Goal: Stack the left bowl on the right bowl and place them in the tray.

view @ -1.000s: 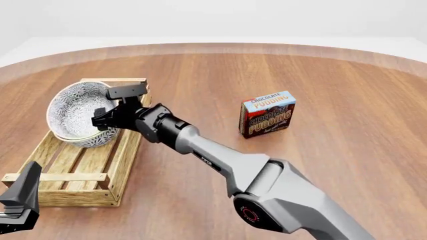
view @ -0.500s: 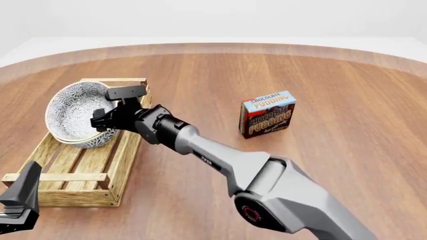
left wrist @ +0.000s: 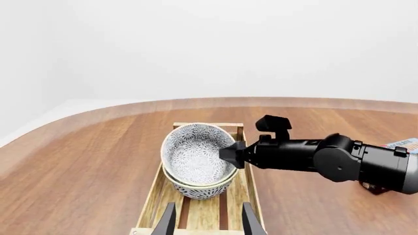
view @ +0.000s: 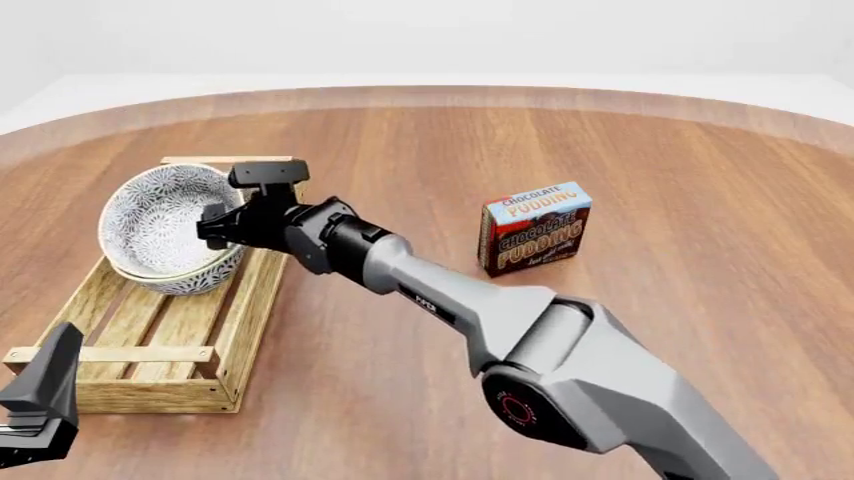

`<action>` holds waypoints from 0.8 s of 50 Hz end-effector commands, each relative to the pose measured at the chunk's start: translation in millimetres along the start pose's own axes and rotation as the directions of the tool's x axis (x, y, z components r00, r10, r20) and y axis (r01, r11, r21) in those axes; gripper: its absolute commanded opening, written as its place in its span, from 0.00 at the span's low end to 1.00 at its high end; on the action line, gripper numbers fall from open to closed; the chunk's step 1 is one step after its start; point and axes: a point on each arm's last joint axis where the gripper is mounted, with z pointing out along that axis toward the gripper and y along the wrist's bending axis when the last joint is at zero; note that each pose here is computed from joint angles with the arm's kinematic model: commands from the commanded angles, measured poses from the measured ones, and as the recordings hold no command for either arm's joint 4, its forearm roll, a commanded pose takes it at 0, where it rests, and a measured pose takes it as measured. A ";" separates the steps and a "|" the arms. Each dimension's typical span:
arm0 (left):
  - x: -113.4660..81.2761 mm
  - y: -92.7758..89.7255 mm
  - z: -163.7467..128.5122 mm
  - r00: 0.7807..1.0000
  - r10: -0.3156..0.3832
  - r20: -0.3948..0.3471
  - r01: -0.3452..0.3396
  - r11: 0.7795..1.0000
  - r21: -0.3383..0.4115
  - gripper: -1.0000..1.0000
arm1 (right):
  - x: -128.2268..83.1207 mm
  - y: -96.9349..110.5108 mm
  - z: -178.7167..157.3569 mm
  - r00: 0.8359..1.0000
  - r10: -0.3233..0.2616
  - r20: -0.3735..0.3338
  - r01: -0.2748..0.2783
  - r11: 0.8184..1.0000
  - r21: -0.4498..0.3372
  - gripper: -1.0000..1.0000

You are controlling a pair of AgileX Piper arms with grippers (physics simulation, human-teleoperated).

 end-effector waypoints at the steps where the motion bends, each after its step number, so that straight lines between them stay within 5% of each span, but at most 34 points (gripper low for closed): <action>1: 0.0 0.0 0.0 1.000 0.000 0.000 0.000 1.000 -0.001 1.00 | -9.5 -6.0 -5.1 1.000 0.007 0.008 -0.007 1.000 0.011 1.00; 40: 0.0 0.1 0.0 1.000 0.000 0.000 0.000 1.000 -0.002 1.00 | -57.7 18.4 -91.2 0.996 -0.031 0.088 0.033 0.999 -0.024 1.00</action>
